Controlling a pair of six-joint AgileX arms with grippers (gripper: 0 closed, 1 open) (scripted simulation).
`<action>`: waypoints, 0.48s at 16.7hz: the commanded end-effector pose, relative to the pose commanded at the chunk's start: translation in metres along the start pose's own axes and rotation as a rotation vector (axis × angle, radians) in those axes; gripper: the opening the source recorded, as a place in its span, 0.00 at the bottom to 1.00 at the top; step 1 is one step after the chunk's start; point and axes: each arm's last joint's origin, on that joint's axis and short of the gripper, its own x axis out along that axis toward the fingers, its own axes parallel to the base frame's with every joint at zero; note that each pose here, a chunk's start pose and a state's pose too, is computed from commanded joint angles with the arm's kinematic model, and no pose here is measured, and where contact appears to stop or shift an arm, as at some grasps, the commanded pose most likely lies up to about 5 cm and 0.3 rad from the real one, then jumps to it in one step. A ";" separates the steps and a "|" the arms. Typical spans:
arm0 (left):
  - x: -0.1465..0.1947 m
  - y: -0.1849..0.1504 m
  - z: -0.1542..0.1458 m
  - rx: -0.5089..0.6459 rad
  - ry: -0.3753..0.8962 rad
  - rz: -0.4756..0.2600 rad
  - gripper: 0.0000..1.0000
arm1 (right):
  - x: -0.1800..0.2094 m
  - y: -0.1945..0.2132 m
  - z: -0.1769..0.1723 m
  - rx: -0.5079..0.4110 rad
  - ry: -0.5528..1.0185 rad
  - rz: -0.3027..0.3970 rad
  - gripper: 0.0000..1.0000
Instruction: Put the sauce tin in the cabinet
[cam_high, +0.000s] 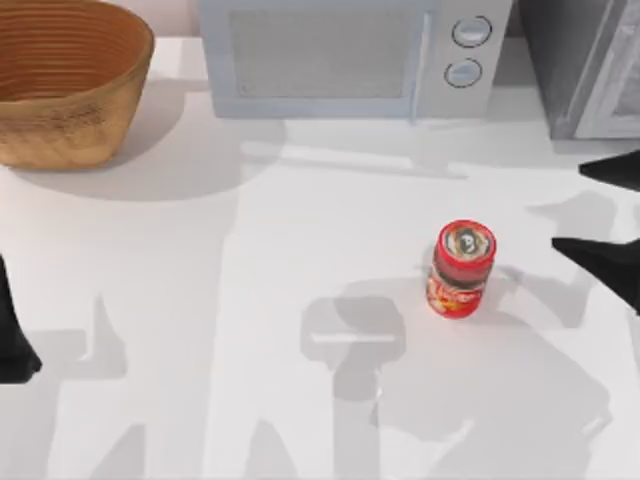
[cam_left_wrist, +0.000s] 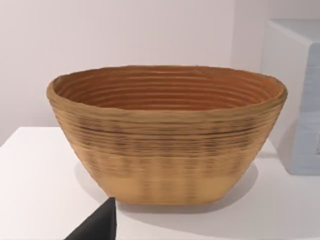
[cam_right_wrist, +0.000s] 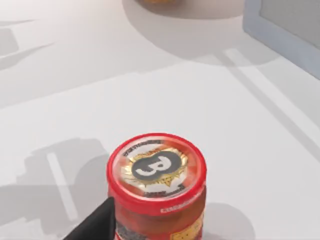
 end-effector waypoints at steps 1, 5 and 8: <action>0.000 0.000 0.000 0.000 0.000 0.000 1.00 | 0.010 -0.010 -0.011 -0.007 -0.024 0.066 1.00; 0.000 0.000 0.000 0.000 0.000 0.000 1.00 | 0.049 -0.037 -0.062 -0.035 -0.141 0.285 1.00; 0.000 0.000 0.000 0.000 0.000 0.000 1.00 | 0.073 -0.044 -0.095 -0.055 -0.222 0.390 1.00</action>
